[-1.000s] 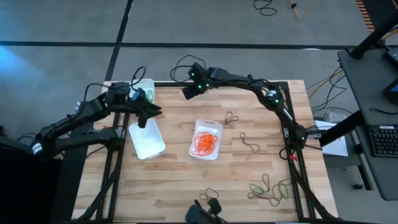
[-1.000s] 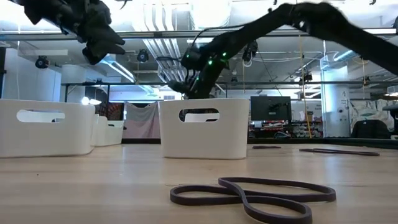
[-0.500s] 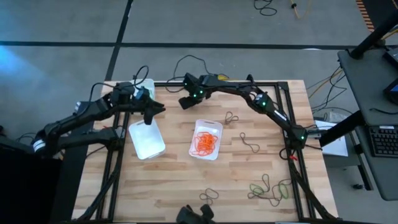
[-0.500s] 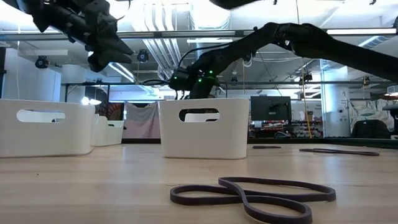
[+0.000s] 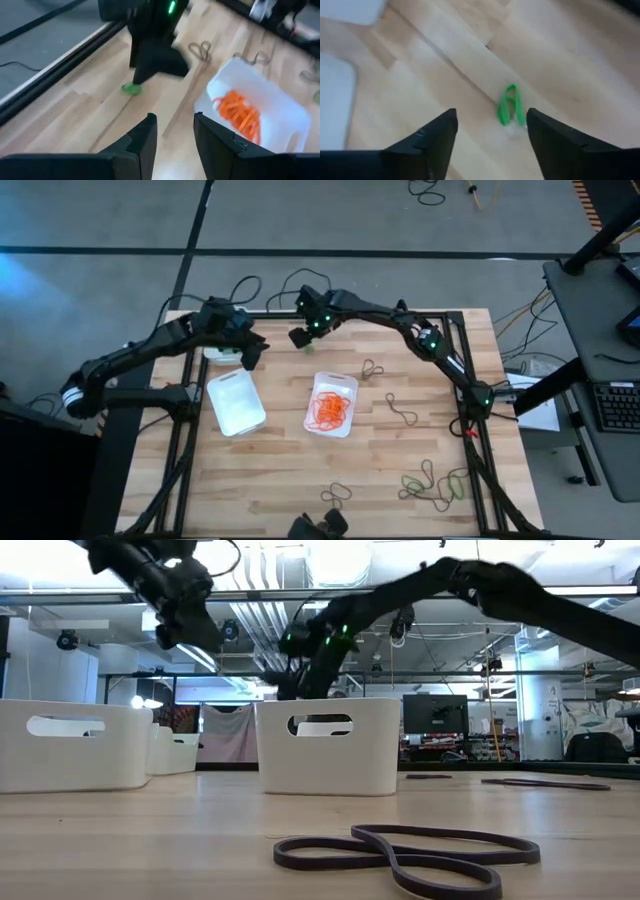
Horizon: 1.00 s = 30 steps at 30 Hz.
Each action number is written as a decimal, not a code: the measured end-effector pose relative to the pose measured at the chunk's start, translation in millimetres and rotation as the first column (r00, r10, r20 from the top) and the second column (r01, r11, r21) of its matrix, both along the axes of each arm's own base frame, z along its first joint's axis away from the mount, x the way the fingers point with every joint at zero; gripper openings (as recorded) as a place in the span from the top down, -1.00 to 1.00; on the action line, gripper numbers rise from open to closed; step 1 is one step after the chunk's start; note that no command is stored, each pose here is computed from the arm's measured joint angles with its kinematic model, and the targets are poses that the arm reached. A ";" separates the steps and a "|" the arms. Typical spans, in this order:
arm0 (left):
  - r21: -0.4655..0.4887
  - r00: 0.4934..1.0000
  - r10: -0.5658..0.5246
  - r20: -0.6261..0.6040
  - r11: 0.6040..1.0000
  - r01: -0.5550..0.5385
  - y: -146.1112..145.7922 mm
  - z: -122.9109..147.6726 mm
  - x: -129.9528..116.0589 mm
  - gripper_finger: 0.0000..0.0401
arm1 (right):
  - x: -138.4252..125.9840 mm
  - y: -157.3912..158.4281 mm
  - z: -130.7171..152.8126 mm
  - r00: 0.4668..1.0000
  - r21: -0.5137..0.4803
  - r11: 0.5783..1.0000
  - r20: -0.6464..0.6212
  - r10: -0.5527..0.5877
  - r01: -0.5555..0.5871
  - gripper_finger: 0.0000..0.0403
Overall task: Sort rubber bands into baskets
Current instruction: Put the green rubber band into the top white bin
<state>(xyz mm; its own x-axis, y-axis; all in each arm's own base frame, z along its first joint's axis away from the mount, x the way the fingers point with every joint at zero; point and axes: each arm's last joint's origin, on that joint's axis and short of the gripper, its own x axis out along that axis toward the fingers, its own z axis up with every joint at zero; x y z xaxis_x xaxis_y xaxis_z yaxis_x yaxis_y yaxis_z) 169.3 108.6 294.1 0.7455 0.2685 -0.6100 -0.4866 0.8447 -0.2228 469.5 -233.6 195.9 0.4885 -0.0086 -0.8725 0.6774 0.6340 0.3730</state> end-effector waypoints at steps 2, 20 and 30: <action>0.013 0.998 -0.023 -0.057 1.000 0.024 4.4 1.1 6.0 0.43 | -5.9 2.6 19.1 1.000 -0.033 0.999 0.004 0.026 -0.026 -0.19; -0.054 0.946 -0.167 -0.277 0.986 0.159 37.0 -32.7 57.4 0.49 | -118.9 56.6 214.2 0.998 -0.428 0.903 0.037 0.055 -0.034 -0.40; 0.037 0.832 -0.395 -0.389 0.896 0.442 69.5 -43.7 104.5 0.49 | -153.6 98.9 244.2 0.997 -0.435 0.900 0.047 0.056 -0.030 -0.40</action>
